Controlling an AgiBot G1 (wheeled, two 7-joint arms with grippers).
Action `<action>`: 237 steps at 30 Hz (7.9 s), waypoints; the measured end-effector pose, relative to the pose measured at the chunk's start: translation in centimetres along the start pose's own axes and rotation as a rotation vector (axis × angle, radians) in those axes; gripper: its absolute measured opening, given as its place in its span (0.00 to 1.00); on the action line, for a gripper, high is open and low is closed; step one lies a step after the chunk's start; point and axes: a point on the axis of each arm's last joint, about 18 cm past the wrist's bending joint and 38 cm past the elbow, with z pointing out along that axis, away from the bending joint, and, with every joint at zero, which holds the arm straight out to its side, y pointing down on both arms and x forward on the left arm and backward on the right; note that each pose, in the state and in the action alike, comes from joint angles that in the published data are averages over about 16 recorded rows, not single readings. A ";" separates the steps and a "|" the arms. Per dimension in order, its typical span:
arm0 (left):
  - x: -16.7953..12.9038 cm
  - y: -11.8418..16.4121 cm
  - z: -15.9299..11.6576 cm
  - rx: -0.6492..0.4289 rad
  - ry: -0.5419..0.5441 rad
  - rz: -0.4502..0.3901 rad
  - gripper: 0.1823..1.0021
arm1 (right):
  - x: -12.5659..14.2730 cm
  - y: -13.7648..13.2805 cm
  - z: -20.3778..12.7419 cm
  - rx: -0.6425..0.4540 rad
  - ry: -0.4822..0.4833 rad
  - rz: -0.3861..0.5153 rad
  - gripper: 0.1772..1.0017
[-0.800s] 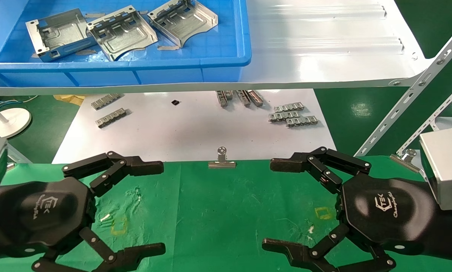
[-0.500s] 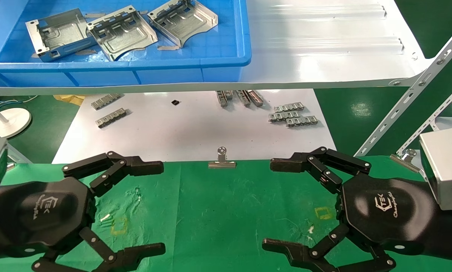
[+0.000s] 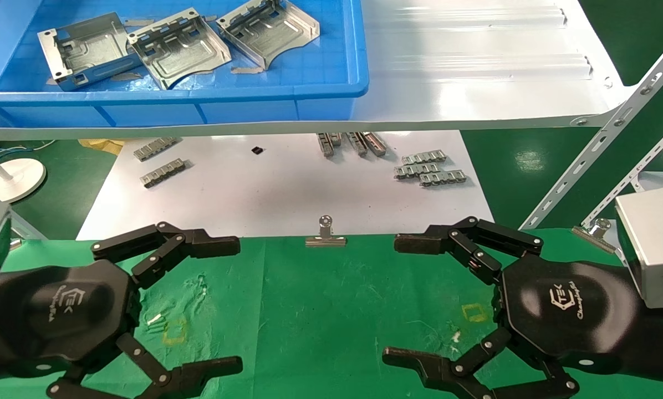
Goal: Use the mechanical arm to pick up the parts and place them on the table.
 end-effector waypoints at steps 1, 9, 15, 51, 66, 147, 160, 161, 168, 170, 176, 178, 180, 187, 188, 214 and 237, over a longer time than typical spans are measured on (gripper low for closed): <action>0.0 0.0 0.0 0.000 0.000 0.000 1.00 | 0.0 0.0 0.0 0.000 0.000 0.000 0.96; 0.0 0.0 0.0 0.000 0.000 0.000 1.00 | 0.0 0.0 0.0 0.000 0.000 0.000 0.86; 0.0 0.0 0.0 0.000 0.000 0.000 1.00 | 0.0 0.0 0.0 0.000 0.000 0.000 0.73; -24.3 -10.8 1.4 -0.167 -0.726 0.033 1.00 | 0.0 0.0 0.0 0.000 0.000 0.000 0.02; -28.7 -10.8 0.2 -0.391 -0.879 -0.068 0.99 | 0.0 0.0 0.0 0.000 0.000 0.000 0.02; -12.4 3.8 -3.3 -0.410 -0.123 0.634 0.11 | 0.0 0.0 0.0 0.000 0.000 0.000 0.96; -12.5 10.9 -5.4 -0.620 -0.086 0.565 0.11 | 0.0 0.0 0.0 0.000 0.000 0.000 1.00; -12.4 11.2 -5.4 -0.623 -0.080 0.558 0.11 | 0.0 0.0 0.0 0.000 0.000 0.000 1.00; -12.3 12.5 -5.7 -0.648 -0.067 0.516 0.11 | 0.0 0.0 0.0 0.000 0.000 0.000 1.00; -12.4 12.9 -5.8 -0.659 -0.068 0.507 0.11 | 0.0 0.0 0.0 0.000 0.000 0.000 1.00; -12.7 13.8 -6.0 -0.681 -0.077 0.483 0.13 | 0.0 0.0 0.0 0.000 0.000 0.000 1.00; -12.7 13.8 -5.9 -0.676 -0.081 0.469 0.14 | 0.0 0.0 0.0 0.000 0.000 0.000 1.00; -12.7 13.6 -5.9 -0.664 -0.088 0.450 0.15 | 0.0 0.0 0.0 0.000 0.000 0.000 1.00; -12.8 12.2 -5.9 -0.584 -0.146 0.356 0.25 | 0.0 0.0 0.0 0.000 0.000 0.000 1.00; -12.9 12.0 -5.9 -0.570 -0.155 0.343 0.28 | 0.0 0.0 0.0 0.000 0.000 0.000 1.00; -13.3 10.2 -4.8 -0.430 -0.228 0.221 0.89 | 0.0 0.0 0.0 0.000 0.001 0.000 1.00; -10.6 7.3 -2.8 -0.224 -0.210 0.153 1.00 | 0.0 0.0 0.0 0.000 0.001 0.000 1.00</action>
